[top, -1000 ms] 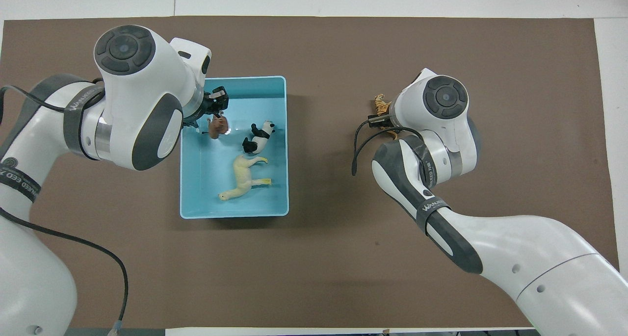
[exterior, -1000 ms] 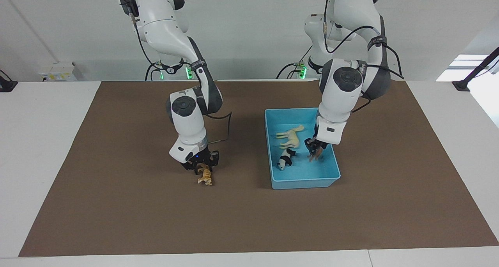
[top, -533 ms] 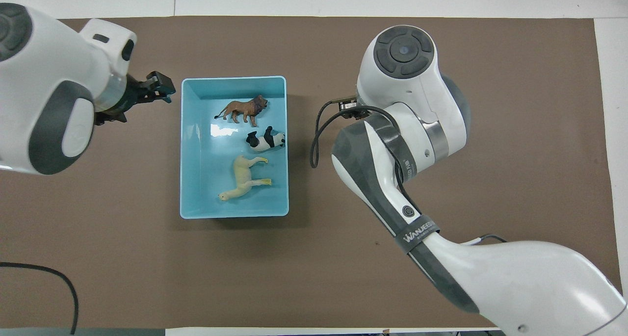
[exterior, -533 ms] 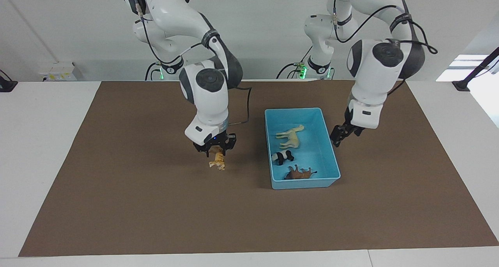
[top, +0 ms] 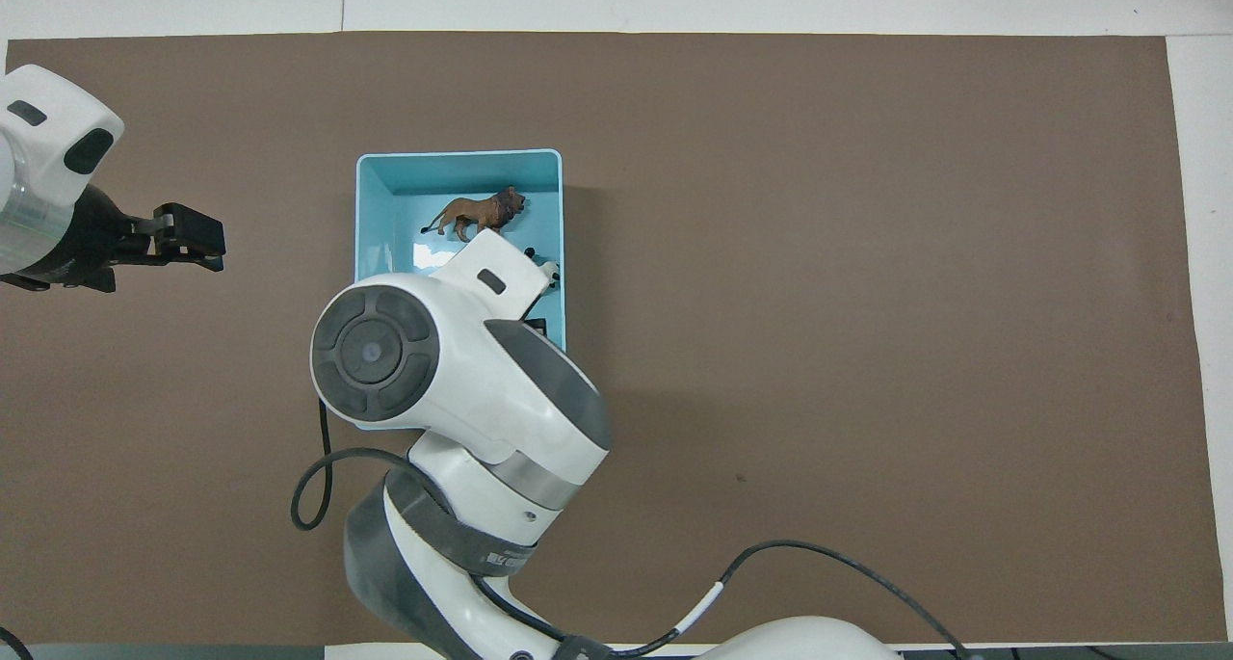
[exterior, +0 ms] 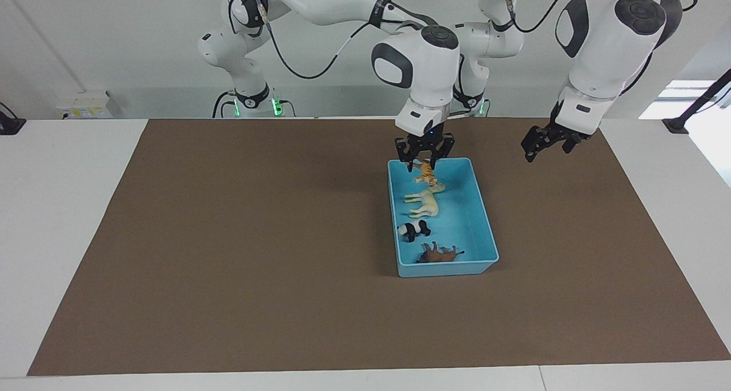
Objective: Put all toys into storage box
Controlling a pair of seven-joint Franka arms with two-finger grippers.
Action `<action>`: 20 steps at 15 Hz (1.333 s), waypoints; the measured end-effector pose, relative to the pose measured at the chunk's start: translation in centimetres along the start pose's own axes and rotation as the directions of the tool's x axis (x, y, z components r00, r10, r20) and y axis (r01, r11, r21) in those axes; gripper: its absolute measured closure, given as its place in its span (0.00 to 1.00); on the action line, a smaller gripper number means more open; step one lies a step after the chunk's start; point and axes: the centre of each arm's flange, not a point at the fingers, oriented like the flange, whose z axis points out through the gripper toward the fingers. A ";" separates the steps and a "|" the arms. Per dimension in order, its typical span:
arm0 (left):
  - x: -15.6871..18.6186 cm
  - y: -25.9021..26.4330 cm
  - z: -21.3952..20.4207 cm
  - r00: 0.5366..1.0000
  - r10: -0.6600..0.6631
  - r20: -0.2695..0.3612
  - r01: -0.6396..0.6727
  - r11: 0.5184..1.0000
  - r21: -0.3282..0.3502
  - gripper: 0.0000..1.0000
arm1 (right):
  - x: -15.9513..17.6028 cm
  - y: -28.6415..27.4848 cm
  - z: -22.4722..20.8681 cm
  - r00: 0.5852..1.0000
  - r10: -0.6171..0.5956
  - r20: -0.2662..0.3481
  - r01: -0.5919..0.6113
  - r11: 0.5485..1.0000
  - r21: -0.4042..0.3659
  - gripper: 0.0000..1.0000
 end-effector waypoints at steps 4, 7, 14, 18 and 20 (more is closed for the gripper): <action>0.1 -2.3 -0.4 0.998 0.047 0.031 -0.047 0.999 -0.011 0.00 | 0.5 -0.6 4.3 0.997 0.078 -0.009 -0.078 0.997 0.011 0.29; 0.3 -4.6 -0.7 0.996 0.073 0.045 -0.071 0.997 -0.044 0.00 | 1.6 0.5 2.7 0.987 0.162 -0.022 -0.162 0.987 0.015 0.00; -1.1 -4.6 -2.8 0.996 0.087 0.032 -0.086 0.995 -0.047 0.00 | 12.3 19.7 -11.7 0.974 0.189 -0.129 -0.186 0.982 0.032 0.00; -1.0 -4.8 -2.6 0.993 0.109 0.036 -0.107 0.993 -0.048 0.00 | 17.1 35.5 -13.0 0.991 0.045 -0.127 -0.051 0.998 -0.049 0.00; -0.8 -5.0 -2.4 0.993 0.111 0.039 -0.109 0.993 -0.049 0.00 | 17.4 42.5 -13.1 0.998 0.017 -0.058 -0.022 0.996 -0.086 0.00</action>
